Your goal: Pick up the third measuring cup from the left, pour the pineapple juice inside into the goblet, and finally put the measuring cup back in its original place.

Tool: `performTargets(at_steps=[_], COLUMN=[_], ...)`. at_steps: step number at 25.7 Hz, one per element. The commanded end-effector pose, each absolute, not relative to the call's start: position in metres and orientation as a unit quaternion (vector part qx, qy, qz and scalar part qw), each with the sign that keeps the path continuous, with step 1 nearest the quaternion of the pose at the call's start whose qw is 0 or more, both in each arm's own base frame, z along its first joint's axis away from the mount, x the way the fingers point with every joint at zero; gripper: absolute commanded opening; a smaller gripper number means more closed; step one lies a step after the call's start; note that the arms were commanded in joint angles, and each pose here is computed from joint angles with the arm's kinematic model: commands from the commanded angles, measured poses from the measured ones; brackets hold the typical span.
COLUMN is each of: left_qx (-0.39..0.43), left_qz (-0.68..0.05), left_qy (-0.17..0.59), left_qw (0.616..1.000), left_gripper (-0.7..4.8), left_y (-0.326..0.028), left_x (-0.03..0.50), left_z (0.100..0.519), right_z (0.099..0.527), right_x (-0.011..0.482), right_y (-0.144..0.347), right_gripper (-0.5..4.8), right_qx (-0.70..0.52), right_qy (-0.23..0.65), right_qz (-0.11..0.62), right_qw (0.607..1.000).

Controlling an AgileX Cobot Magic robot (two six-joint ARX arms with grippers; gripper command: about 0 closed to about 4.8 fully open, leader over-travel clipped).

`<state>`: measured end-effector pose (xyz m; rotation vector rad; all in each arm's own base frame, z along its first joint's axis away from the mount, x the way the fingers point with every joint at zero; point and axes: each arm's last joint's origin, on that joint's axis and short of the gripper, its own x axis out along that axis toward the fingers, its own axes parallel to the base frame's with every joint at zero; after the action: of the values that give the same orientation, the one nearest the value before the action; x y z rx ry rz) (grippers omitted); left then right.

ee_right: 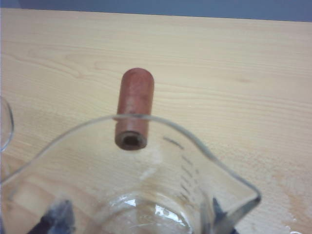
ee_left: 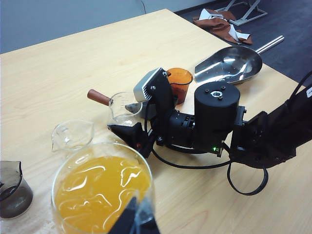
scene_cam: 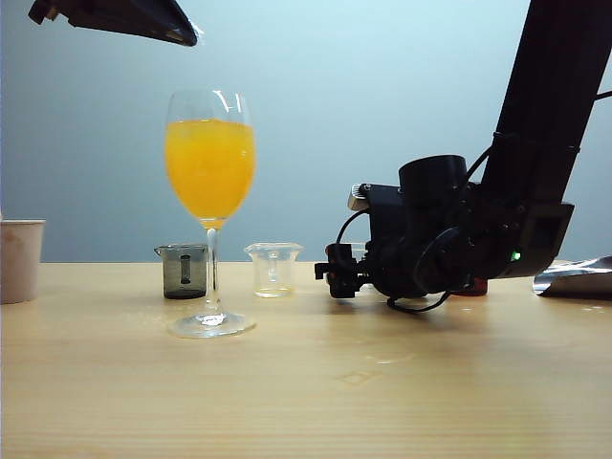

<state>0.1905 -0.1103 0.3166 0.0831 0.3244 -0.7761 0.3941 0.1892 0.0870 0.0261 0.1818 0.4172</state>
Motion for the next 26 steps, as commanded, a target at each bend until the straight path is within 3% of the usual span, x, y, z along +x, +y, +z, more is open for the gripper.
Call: performTargets(at_steps=[1, 6, 8, 10, 16, 19, 26], left_qx=[0.040, 0.041, 0.041, 0.041, 0.041, 0.041, 0.041], left_qz=[-0.377, -0.374, -0.374, -0.374, -0.374, -0.374, -0.374], left_qy=[0.152, 0.152, 0.152, 0.152, 0.152, 0.152, 0.152], left_qw=[0.913, 0.914, 0.914, 0.914, 0.914, 0.914, 0.914], left_gripper=[-0.06, -0.06, -0.06, -0.06, -0.06, -0.06, -0.06], left_y=[-0.1104, -0.1102, -0.1102, -0.1102, -0.1102, -0.1102, -0.1102], left_x=[0.1905, 0.1906, 0.1906, 0.1907, 0.1906, 0.1906, 0.1906], left_z=[0.3188, 0.3188, 0.3188, 0.3187, 0.3188, 0.3188, 0.3188], right_z=[0.0839, 0.0832, 0.0825, 0.0819, 0.0820, 0.0819, 0.0837], right_x=[0.3934, 0.3928, 0.3921, 0.3915, 0.3916, 0.3919, 0.3939], right_y=[0.1898, 0.1911, 0.1922, 0.1929, 0.1928, 0.1922, 0.1891], right_gripper=[1.57, 1.72, 2.09, 2.80, 3.03, 3.58, 3.60], right_qx=[0.017, 0.031, 0.036, 0.044, 0.043, 0.043, 0.037], right_qy=[0.107, 0.116, 0.123, 0.129, 0.129, 0.128, 0.121], right_qz=[0.209, 0.232, 0.251, 0.267, 0.264, 0.260, 0.200], right_qw=[0.972, 0.965, 0.959, 0.954, 0.955, 0.956, 0.972])
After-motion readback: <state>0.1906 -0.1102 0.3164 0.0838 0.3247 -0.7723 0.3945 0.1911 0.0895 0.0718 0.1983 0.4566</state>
